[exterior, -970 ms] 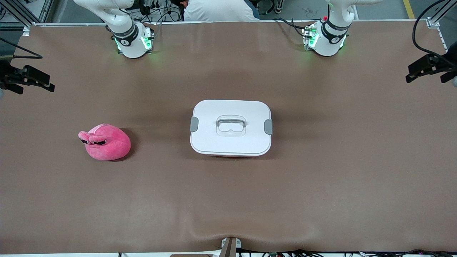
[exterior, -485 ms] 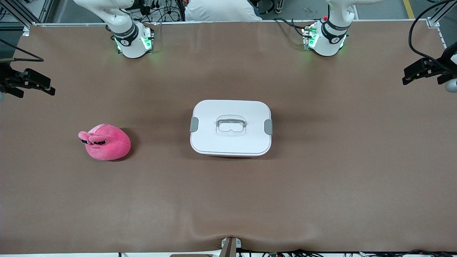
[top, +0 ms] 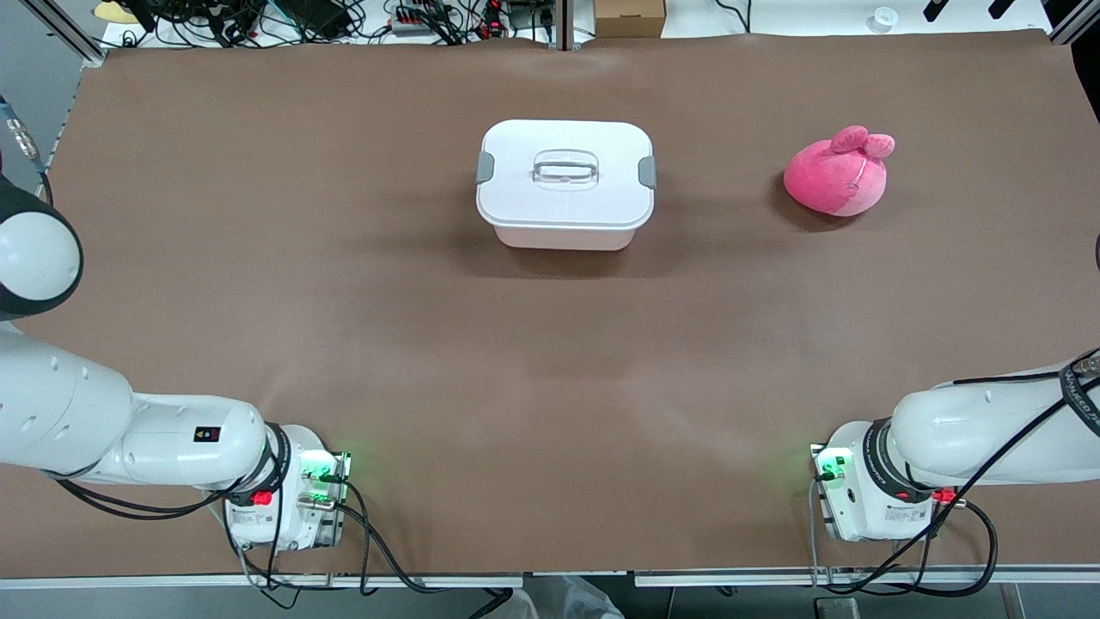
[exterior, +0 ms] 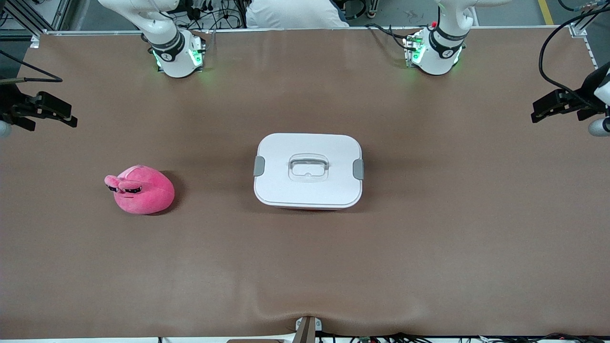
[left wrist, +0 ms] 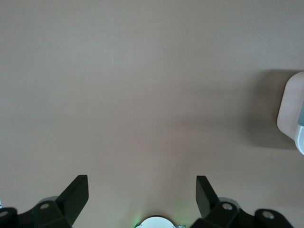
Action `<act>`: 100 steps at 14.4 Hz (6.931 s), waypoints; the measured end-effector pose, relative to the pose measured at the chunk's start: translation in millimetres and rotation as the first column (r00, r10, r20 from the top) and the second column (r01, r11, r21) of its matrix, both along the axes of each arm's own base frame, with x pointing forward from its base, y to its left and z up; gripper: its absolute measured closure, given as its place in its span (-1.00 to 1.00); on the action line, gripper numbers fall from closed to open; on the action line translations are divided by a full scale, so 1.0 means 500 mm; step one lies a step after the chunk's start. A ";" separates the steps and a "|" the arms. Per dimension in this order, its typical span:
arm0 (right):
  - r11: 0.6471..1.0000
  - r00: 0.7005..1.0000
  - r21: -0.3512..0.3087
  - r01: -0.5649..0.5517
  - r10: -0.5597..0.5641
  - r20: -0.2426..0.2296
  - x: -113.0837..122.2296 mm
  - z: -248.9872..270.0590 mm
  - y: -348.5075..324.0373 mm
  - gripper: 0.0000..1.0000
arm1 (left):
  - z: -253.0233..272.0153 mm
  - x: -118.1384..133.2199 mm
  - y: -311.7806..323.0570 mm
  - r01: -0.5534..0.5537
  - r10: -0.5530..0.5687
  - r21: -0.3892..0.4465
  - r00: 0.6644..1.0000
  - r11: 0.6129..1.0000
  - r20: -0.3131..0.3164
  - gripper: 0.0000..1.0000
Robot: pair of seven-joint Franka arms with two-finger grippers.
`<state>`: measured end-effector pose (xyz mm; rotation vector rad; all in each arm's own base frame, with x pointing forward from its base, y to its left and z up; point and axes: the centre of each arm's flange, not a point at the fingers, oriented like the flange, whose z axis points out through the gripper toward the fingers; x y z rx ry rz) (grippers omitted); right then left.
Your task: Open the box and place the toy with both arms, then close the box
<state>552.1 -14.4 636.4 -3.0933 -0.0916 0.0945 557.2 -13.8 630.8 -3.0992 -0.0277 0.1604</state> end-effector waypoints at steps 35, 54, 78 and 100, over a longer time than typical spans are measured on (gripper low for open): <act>0.905 0.890 0.048 -0.423 0.425 -0.167 -0.043 -0.246 0.285 -1.00 | -0.142 0.046 -0.427 -0.888 0.888 -0.006 0.459 0.459 -0.025 -1.00; 0.837 0.830 0.062 -0.544 0.547 -0.109 -0.049 -0.399 0.276 -1.00 | -0.306 0.002 -0.745 -0.991 0.990 -0.010 0.136 0.136 -0.046 -1.00; 0.562 0.563 0.079 -0.823 0.827 -0.015 -0.058 -0.474 0.273 -1.00 | -0.495 -0.125 -0.999 -0.996 0.996 -0.081 0.040 0.047 0.083 -1.00; 0.034 0.035 -0.049 -0.998 0.999 -0.019 0.050 -0.604 0.063 -1.00 | -0.573 -0.144 -1.045 -0.989 0.992 -0.146 0.008 0.026 0.126 -0.50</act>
